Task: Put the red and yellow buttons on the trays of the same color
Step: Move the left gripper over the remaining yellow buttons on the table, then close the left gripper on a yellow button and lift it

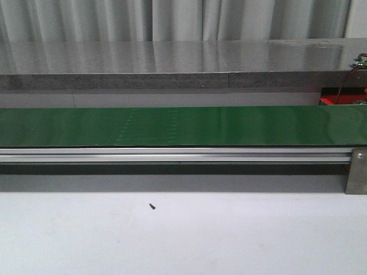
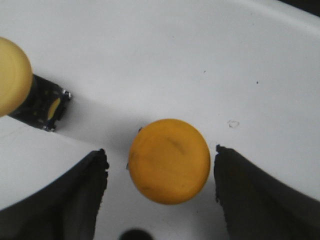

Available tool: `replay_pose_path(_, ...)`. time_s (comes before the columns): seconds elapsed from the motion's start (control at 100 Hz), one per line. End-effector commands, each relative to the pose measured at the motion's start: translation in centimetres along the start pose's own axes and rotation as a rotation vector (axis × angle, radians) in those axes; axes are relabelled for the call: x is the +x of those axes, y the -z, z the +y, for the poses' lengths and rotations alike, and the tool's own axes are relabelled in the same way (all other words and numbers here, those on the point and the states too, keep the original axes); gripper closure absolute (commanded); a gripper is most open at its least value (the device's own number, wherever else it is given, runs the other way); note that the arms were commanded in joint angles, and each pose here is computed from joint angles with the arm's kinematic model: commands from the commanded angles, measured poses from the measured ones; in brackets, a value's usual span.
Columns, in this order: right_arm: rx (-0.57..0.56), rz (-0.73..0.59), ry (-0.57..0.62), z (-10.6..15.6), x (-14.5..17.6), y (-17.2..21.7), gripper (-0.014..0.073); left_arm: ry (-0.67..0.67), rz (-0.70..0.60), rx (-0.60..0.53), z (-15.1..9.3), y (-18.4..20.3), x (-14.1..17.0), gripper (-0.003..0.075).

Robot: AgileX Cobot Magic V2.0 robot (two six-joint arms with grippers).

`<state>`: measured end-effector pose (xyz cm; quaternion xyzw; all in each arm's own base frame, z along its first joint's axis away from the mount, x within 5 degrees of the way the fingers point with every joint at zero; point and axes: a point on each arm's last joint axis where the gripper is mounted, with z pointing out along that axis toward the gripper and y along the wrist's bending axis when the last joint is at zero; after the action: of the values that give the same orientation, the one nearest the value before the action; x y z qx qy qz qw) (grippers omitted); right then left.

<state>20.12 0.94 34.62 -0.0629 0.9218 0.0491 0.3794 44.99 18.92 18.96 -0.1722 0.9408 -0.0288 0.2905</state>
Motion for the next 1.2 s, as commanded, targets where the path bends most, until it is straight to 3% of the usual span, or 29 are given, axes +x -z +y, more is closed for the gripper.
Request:
replay_pose_path(0.0, 0.018, -0.101, 0.007, 0.0, -1.1, 1.1, 0.0655, 0.017, -0.153, 0.003, -0.6, 3.5, -2.6, 0.026)
replay_pose_path(0.52, 0.018, -0.101, 0.007, 0.0, -1.1, 1.1, 0.0655, 0.04, -0.157, 0.014, -0.5, 2.7, -2.5, 0.0273)
replay_pose_path(0.93, 0.018, -0.101, 0.007, 0.0, -1.1, 1.1, 0.0655, 0.053, -0.166, 0.025, -0.6, 2.9, -2.6, 0.0663)
replay_pose_path(1.07, 0.018, -0.101, 0.007, 0.0, -1.1, 1.1, 0.0655, 0.055, -0.197, 0.037, -1.1, 4.7, -3.2, 0.073)
replay_pose_path(1.19, 0.018, -0.101, 0.007, 0.0, -1.1, 1.1, 0.0655, 0.049, -0.242, 0.049, -1.7, 7.5, -3.9, 0.0739)
